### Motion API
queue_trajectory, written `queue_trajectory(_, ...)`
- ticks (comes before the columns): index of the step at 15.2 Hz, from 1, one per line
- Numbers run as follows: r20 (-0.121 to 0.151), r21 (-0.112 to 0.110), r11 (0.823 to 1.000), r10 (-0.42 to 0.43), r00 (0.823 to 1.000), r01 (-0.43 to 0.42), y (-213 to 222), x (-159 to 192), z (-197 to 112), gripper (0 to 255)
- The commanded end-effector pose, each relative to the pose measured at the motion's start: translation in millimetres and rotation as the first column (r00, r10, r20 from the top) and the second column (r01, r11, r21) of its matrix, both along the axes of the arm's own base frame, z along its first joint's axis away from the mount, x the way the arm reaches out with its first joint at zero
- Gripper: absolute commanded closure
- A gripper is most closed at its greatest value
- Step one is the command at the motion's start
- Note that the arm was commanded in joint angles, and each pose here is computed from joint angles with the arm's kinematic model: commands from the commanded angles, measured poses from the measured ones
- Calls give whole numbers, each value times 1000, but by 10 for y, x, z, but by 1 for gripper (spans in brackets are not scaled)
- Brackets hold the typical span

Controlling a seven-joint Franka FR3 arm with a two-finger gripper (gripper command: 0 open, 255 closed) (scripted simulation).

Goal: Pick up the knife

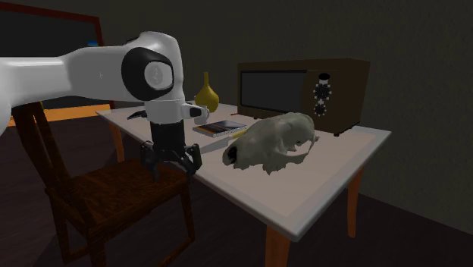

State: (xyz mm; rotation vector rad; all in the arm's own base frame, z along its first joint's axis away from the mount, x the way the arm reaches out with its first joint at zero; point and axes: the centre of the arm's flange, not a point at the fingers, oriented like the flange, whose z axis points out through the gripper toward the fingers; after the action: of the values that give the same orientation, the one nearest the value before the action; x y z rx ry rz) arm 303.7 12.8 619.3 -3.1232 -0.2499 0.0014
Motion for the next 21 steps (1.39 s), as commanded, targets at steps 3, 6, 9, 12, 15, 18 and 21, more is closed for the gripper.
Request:
queue_trajectory(3,2,-1,999,-51,999,51,65,252,26,0)
queue_trajectory(6,4,-2,992,-126,992,126,138,635,67,0)
queue_trajectory(9,7,-4,980,-201,980,201,181,1023,108,0)
queue_trajectory(12,9,-5,962,-275,962,275,196,1412,149,0)
queue_trajectory(15,12,-6,938,-347,938,347,180,1802,192,0)
queue_trajectory(18,15,-6,909,-417,909,417,136,2189,236,0)
queue_trajectory(21,18,-7,875,-484,875,485,62,2571,281,0)
